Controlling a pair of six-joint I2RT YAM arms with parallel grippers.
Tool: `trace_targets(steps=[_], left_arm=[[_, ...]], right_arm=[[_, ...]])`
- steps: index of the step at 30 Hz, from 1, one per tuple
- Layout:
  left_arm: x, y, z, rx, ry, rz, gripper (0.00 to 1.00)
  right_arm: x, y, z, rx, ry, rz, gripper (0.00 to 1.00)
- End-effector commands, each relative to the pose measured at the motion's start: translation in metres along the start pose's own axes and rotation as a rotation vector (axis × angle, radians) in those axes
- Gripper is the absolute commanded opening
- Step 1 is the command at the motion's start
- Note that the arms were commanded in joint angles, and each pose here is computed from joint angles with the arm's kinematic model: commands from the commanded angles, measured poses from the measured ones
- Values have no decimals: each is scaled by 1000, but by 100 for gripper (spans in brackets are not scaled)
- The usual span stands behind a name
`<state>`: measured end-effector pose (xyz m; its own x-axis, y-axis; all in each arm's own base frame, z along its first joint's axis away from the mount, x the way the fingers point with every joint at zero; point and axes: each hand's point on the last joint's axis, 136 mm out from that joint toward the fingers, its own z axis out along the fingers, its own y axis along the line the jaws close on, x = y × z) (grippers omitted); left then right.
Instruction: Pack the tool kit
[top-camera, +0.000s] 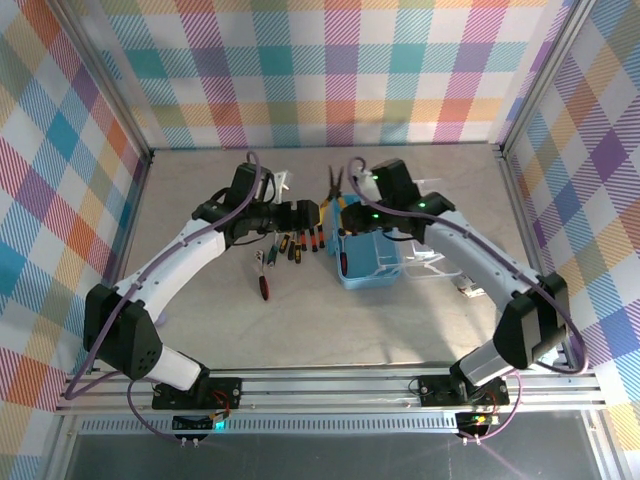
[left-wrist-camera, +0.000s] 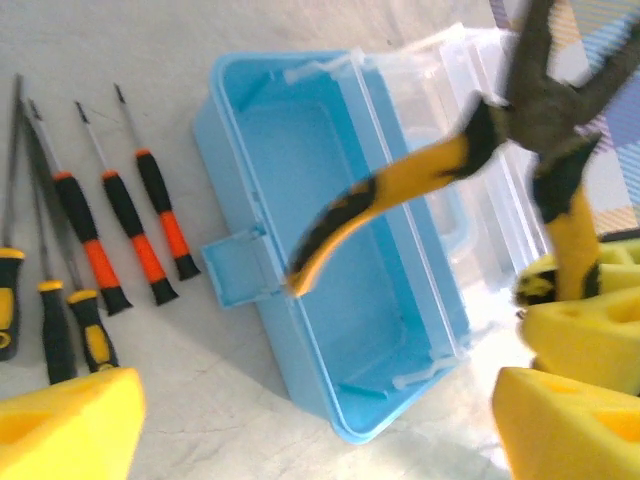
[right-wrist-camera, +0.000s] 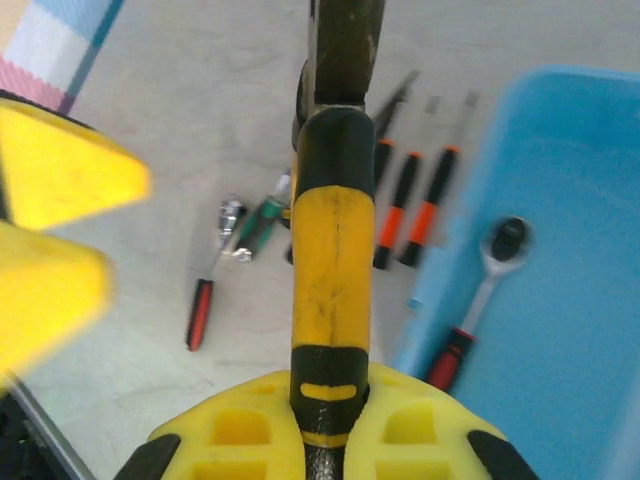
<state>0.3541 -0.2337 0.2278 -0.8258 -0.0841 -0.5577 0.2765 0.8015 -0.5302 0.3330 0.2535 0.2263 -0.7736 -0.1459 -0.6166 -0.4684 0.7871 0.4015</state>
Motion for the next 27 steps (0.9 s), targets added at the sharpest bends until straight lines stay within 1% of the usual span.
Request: trace_targets(steps=[1, 5, 9, 12, 15, 22, 27], left_arm=[[-15, 30, -29, -118, -55, 18, 93], [-14, 62, -42, -191, -68, -22, 94], [-6, 76, -42, -215, -52, -46, 95], [0, 78, -38, -211, -39, -56, 95], [3, 79, -37, -212, -31, -61, 95], [9, 83, -35, -220, -17, -65, 95], [14, 88, -34, -239, -6, -63, 96]], right_arm=[[-2, -19, -43, 45, -51, -19, 0], [13, -47, -70, 115, -30, 4, 0], [30, -64, -76, 165, 42, 13, 0], [40, -75, -71, 204, 102, 18, 0], [43, -88, -64, 250, 133, 29, 0], [40, -101, -45, 275, 157, 41, 0], [36, -109, -26, 267, 175, 49, 0]])
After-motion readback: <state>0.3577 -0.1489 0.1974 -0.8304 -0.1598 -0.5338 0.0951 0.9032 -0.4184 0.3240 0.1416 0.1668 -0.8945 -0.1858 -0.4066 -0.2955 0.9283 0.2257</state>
